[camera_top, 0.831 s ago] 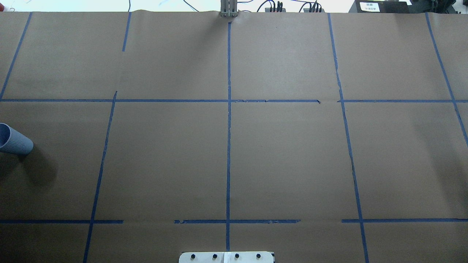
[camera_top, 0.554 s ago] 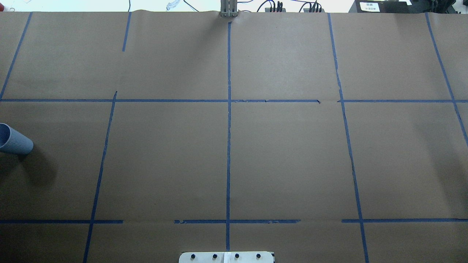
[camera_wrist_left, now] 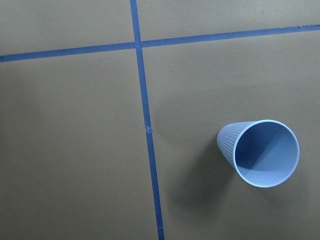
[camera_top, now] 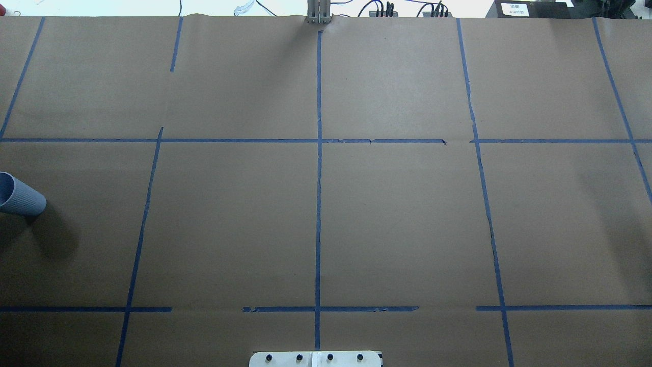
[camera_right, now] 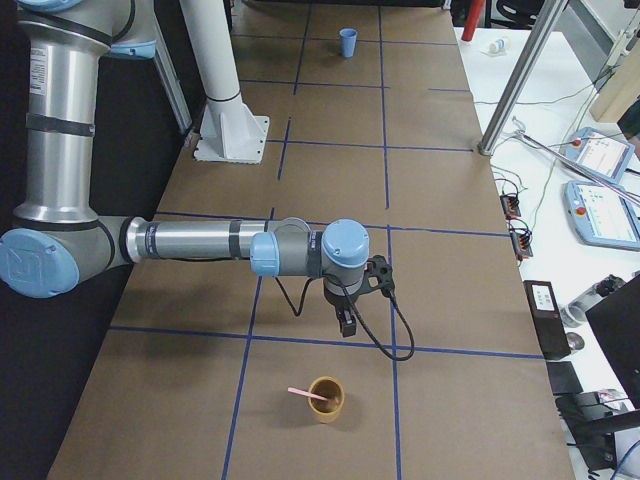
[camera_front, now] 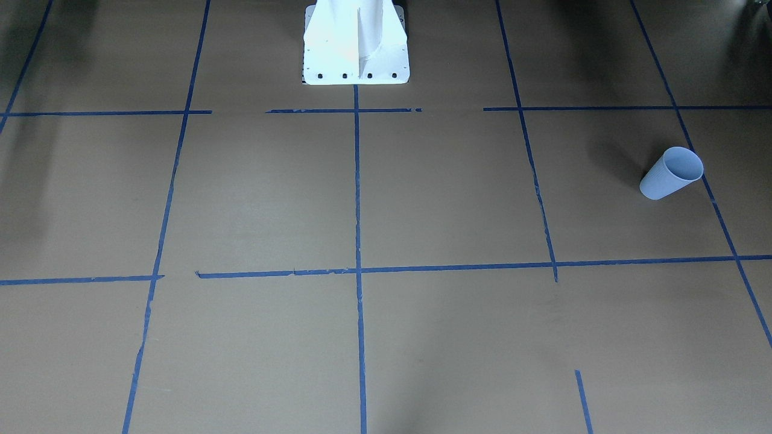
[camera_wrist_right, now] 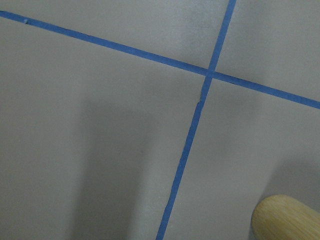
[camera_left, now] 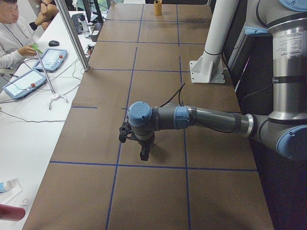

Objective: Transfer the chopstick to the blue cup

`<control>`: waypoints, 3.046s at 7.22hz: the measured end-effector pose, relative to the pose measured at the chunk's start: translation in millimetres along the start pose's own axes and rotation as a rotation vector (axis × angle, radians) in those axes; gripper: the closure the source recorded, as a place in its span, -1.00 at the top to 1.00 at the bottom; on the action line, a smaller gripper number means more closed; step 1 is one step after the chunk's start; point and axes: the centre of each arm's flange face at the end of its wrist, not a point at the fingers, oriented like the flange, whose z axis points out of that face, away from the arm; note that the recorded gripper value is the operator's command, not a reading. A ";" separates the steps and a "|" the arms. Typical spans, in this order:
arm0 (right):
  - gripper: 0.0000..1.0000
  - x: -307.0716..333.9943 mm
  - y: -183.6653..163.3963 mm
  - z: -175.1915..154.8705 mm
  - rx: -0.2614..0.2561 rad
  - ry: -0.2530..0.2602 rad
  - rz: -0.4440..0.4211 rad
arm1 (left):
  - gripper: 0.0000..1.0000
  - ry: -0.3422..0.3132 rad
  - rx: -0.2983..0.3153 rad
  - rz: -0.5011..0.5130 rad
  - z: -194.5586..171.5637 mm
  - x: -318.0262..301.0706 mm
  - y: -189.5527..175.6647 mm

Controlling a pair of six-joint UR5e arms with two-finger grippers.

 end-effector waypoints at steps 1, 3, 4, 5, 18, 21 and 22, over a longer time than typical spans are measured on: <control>0.99 1.4 2.1 1.4 -0.004 0.003 0.003 | 1.00 0.001 0.000 0.000 0.3 -0.2 -0.7; 0.99 3.7 5.6 4.4 -0.011 0.001 0.011 | 1.00 0.007 -0.004 0.000 4.0 -3.7 1.2; 0.99 6.4 7.4 7.4 -0.017 0.000 0.016 | 1.00 0.008 0.005 0.011 4.9 -0.6 1.7; 0.99 9.6 9.1 10.8 -0.023 -0.002 0.019 | 1.00 0.007 0.012 0.025 10.2 7.9 -2.3; 0.99 11.7 8.2 16.0 -0.030 -0.015 0.029 | -0.89 0.015 -0.143 -0.057 182.0 79.9 -50.4; 0.99 9.9 6.6 16.4 -0.031 -0.016 0.023 | -1.00 0.032 -0.115 -0.047 167.5 105.2 -62.9; 0.99 9.3 5.8 16.0 -0.030 -0.016 0.021 | -1.00 0.056 -0.063 -0.083 137.2 145.9 -75.4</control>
